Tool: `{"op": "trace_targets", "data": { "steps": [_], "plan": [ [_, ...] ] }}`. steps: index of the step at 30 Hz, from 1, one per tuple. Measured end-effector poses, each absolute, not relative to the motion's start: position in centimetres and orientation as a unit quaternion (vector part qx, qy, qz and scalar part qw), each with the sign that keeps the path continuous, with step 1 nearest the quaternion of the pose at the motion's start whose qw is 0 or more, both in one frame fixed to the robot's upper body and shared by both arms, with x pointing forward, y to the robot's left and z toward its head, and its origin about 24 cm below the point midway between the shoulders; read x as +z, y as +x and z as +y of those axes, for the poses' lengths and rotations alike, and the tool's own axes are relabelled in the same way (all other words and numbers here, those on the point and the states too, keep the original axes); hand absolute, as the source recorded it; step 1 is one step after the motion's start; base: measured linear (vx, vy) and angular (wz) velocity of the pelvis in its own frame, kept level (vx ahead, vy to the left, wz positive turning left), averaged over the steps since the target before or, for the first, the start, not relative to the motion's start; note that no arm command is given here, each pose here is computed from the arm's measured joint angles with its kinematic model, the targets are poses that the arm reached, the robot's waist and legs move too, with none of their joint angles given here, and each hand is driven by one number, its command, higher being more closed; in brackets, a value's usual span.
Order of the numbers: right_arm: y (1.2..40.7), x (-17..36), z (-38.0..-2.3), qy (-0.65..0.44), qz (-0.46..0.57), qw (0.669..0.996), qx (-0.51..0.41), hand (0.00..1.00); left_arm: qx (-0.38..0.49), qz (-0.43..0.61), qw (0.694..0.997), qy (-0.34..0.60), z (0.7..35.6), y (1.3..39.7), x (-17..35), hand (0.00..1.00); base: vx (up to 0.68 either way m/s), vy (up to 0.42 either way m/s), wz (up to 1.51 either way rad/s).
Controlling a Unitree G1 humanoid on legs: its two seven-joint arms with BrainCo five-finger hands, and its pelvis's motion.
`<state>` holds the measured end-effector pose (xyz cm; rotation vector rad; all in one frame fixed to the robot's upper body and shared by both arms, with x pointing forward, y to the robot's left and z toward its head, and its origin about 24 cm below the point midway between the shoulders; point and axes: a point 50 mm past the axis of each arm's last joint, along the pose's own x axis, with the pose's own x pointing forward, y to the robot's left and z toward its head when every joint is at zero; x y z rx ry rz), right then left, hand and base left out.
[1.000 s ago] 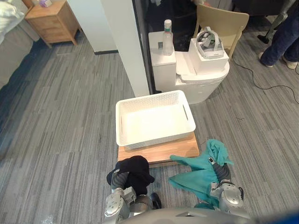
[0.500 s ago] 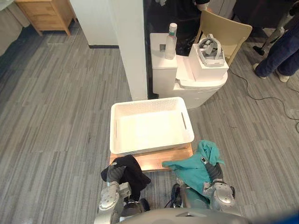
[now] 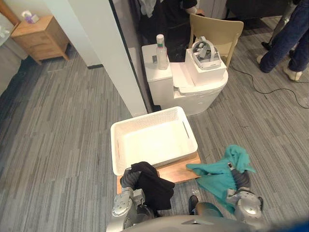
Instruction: Tidy the bed and pick cloth on bed and put in laundry
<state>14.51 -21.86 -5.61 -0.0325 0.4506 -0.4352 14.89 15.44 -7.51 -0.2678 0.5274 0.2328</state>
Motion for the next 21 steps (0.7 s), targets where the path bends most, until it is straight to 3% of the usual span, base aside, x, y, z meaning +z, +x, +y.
{"op": "trace_targets", "data": {
  "steps": [7, 18, 21],
  "plan": [
    [15.3, -3.2, -22.8, -0.013, 0.167, 0.957, -0.235, 1.00, 0.088, 0.233, 0.963, -0.104, 16.5, 15.3, -6.3, 1.00, 0.00, 0.186, 0.08],
    [22.6, 8.8, -24.2, -0.079, -0.106, 0.973, -0.188, 1.00, 0.098, 0.235, 0.962, -0.104, 17.2, 14.8, -6.4, 1.00, -0.04, 0.035, 0.02],
    [24.6, 11.8, -23.0, -0.099, -0.169, 0.970, -0.143, 1.00, 0.104, 0.246, 0.958, -0.105, 17.3, 14.3, -6.8, 1.00, 0.01, 0.000, 0.11]
  ]
}}
